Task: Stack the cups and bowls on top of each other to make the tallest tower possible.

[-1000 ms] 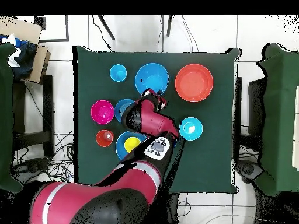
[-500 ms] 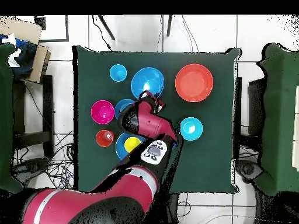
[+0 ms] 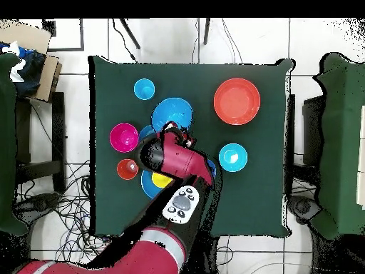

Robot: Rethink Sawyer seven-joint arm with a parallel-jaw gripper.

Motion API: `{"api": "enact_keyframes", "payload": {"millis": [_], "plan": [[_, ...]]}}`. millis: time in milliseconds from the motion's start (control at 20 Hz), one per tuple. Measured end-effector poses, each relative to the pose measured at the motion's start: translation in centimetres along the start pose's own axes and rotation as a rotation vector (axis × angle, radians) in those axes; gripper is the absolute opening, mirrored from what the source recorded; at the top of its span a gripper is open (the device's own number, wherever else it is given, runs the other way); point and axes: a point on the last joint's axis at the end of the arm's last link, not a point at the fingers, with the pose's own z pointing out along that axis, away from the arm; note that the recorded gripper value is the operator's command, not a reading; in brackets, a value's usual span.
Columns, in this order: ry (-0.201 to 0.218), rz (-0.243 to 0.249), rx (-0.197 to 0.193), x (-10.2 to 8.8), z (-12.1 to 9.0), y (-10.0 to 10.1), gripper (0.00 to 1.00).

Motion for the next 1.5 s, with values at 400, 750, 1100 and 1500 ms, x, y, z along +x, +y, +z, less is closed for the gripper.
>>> {"api": "enact_keyframes", "payload": {"millis": [400, 750, 1100, 1500], "plan": [[0.013, 0.019, 0.004, -0.3, -1.2, -0.8, 0.0], [0.023, 0.028, 0.017, -0.1, -0.9, -1.7, 0.0], [0.032, 0.034, 0.024, 0.0, -1.1, -2.2, 0.0], [0.078, 0.062, 0.021, -0.5, -4.2, -2.6, 0.0]]}}
